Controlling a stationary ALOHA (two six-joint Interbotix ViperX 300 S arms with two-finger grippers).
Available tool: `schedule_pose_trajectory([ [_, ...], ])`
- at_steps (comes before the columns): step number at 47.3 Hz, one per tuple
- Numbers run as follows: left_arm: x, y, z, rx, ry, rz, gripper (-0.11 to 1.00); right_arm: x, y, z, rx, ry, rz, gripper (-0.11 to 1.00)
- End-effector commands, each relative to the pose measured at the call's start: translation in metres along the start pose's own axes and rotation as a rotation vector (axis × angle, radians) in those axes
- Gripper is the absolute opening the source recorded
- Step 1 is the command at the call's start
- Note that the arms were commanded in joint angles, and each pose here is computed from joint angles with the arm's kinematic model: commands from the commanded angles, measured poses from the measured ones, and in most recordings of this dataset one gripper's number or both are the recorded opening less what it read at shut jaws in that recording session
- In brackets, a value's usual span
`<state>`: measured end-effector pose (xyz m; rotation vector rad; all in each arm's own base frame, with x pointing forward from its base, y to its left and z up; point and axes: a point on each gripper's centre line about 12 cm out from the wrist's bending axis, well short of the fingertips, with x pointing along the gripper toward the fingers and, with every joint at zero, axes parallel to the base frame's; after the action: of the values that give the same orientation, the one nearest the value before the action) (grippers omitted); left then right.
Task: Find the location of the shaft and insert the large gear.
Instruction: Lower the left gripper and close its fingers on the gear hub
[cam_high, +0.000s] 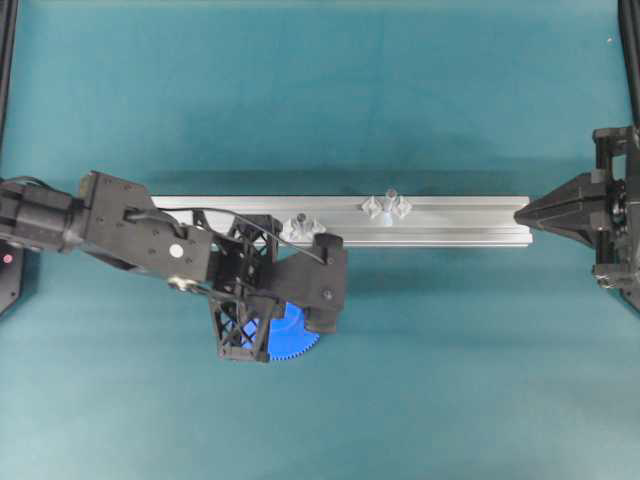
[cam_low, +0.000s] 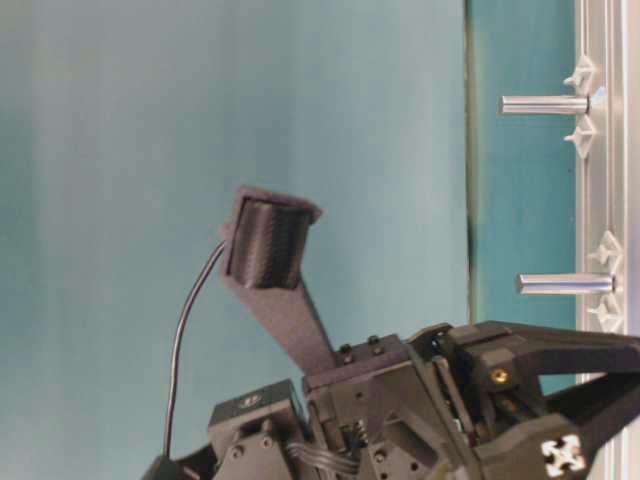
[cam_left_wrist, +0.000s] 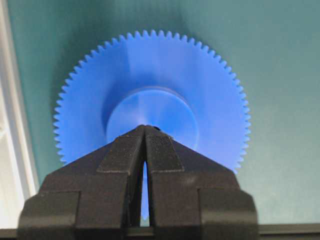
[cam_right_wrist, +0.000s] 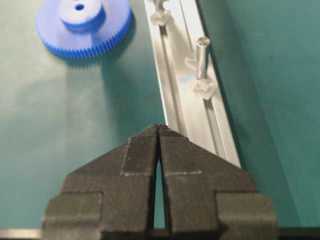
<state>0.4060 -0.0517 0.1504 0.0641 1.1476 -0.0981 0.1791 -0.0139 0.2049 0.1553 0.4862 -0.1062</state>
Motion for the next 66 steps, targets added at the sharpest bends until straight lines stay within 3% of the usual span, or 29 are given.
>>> schedule_pose_trajectory([
  [1,-0.0093,-0.005,0.0133,0.013,-0.012,-0.003,0.01,0.0,0.0004,0.005,0.01,-0.012,0.0,0.01],
  [15,-0.0025,-0.005,0.0158,0.013,0.098,0.001,0.01,-0.0002,0.0001,0.0048,0.011,-0.014,-0.001,0.01],
  [51,-0.0043,-0.0051,0.0205,0.008,0.063,0.0,0.02,-0.0001,0.0002,0.0033,0.01,-0.012,0.0,0.01],
  [58,-0.0047,-0.0051,0.0193,0.001,0.064,0.0,0.17,-0.0007,-0.0002,0.0026,0.011,-0.014,-0.001,0.01],
  [62,-0.0042,-0.005,0.018,-0.005,0.069,0.001,0.36,-0.0014,-0.0001,0.0031,0.011,-0.019,0.0,0.01],
  [66,-0.0028,-0.005,0.0157,-0.008,0.073,0.001,0.63,-0.0024,0.0,0.0039,0.012,-0.025,0.001,0.01],
])
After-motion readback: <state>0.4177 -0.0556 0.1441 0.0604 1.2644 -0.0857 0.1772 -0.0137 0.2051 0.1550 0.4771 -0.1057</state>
